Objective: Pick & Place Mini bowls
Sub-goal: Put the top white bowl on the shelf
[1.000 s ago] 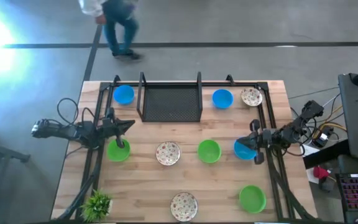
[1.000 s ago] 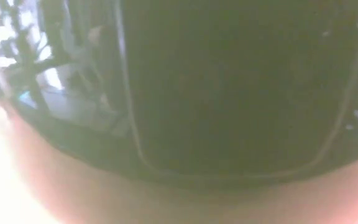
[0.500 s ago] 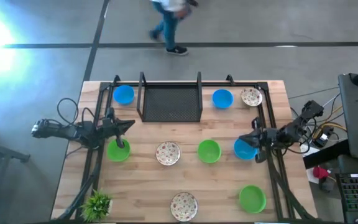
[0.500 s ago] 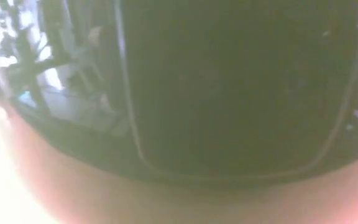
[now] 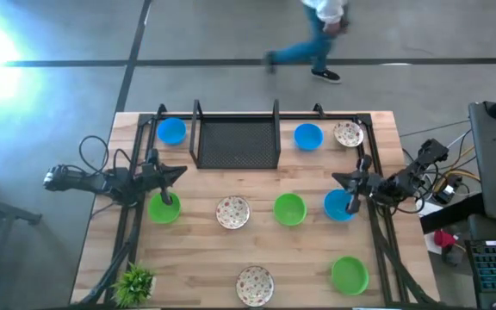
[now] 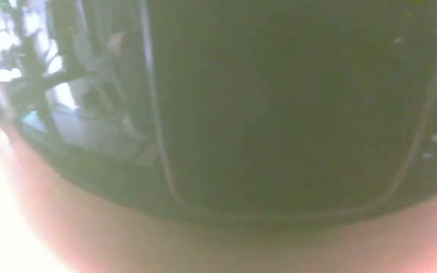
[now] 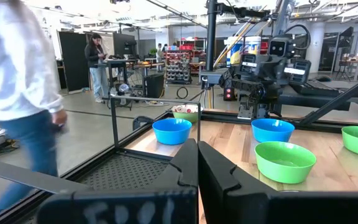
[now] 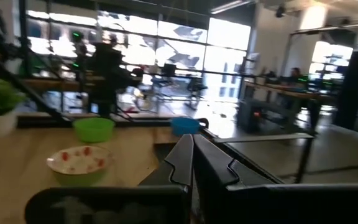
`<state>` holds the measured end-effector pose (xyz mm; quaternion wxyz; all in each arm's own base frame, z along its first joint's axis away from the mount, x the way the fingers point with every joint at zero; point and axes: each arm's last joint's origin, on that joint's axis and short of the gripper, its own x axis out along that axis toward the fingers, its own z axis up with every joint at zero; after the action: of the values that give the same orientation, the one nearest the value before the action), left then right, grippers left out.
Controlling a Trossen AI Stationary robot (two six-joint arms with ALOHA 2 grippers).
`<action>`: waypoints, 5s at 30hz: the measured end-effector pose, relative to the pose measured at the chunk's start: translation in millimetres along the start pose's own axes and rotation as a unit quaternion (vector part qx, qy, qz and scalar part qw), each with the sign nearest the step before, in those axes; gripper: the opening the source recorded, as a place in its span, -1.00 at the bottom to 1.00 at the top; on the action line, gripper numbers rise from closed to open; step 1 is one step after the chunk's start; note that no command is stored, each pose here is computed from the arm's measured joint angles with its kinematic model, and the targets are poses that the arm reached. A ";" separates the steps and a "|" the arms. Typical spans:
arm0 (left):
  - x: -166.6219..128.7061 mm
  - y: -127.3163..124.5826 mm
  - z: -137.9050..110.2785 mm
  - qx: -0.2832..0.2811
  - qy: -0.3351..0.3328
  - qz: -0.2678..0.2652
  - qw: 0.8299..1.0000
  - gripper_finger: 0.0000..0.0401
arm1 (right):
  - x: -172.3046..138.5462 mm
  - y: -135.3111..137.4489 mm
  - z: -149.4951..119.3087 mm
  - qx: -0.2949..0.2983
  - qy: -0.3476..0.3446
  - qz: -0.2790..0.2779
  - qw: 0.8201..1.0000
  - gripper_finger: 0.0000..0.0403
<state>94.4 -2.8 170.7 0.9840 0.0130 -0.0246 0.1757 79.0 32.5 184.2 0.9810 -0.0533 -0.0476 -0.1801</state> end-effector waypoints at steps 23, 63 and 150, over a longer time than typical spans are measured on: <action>0.0 0.0 0.0 0.000 0.000 0.000 1.000 -1.00 | -7.1 -28.4 26.9 0.207 0.017 -0.265 0.942 -0.96; 0.0 0.0 0.0 0.000 0.000 0.000 1.000 -1.00 | -4.5 -25.9 53.1 0.181 -0.091 -0.069 0.977 -0.96; 0.0 0.0 0.0 0.000 0.000 0.000 1.000 -1.00 | 135.6 -158.3 19.1 0.262 0.464 -0.373 0.760 -0.96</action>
<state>94.4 -2.8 170.7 0.9840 0.0130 -0.0244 0.1758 147.0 -159.5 232.2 0.7143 0.3176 0.3518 -0.5149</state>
